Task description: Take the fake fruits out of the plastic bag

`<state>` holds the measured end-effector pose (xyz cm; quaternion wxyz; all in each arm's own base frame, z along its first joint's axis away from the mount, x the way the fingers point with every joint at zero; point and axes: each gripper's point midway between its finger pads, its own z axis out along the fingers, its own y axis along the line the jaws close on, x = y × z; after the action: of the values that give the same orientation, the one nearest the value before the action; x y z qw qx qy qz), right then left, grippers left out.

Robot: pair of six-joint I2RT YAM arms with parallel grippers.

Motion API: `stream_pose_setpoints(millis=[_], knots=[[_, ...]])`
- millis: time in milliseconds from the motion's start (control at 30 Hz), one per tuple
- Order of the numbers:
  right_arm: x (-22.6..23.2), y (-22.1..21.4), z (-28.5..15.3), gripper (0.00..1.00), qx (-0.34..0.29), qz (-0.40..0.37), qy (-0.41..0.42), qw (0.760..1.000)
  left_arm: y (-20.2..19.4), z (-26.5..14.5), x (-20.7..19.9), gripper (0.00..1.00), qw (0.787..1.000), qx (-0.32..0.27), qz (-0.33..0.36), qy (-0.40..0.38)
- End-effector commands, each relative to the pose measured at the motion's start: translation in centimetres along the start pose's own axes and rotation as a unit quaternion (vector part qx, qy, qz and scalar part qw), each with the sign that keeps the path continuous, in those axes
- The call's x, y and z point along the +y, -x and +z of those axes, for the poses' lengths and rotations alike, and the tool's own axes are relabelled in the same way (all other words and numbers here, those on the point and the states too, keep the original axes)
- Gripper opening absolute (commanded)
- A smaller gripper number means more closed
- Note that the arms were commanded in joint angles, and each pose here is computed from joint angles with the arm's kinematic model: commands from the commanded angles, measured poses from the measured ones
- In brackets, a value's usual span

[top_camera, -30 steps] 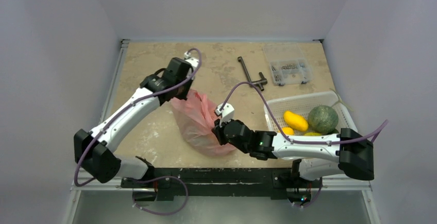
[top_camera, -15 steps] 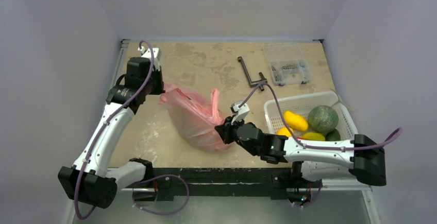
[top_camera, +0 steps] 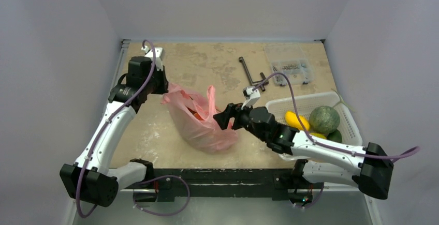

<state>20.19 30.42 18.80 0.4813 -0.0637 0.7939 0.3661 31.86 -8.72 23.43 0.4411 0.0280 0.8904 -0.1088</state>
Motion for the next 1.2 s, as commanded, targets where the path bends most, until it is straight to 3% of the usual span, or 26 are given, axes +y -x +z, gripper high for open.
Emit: stream_pose_setpoints(millis=[0,67,200,433,533,633,867,1167], knots=[[4.1,4.4,0.3,0.87,0.013,-0.008,0.077,0.997,1.3,0.1,-0.7,0.0,1.0,-0.019,-0.002,-0.019],[3.7,5.5,1.4,0.98,0.019,-0.025,0.055,0.998,1.3,0.1,-0.8,0.0,1.0,-0.018,-0.002,-0.024],[1.8,7.2,4.5,0.99,0.055,-0.03,0.002,0.998,1.2,0.2,-0.8,0.0,1.0,-0.018,-0.001,-0.025],[3.3,4.8,9.9,0.97,0.149,-0.036,0.056,0.987,1.3,0.1,-0.8,0.0,0.999,-0.02,0.0,-0.025],[3.3,3.4,11.3,0.83,0.175,-0.027,0.061,0.982,1.3,0.0,-0.8,0.0,0.999,-0.02,-0.001,-0.025],[3.9,3.7,11.7,0.52,0.171,-0.022,0.07,0.983,1.5,-0.2,-0.6,0.0,1.0,-0.024,-0.002,-0.018],[5.7,13.4,11.0,0.0,0.057,-0.06,0.047,0.995,2.4,-1.3,3.7,0.0,0.994,-0.054,-0.062,0.07],[7.1,23.0,7.7,0.0,-0.034,-0.129,0.005,0.991,3.1,-3.1,7.2,0.0,0.984,-0.089,-0.112,0.108]])
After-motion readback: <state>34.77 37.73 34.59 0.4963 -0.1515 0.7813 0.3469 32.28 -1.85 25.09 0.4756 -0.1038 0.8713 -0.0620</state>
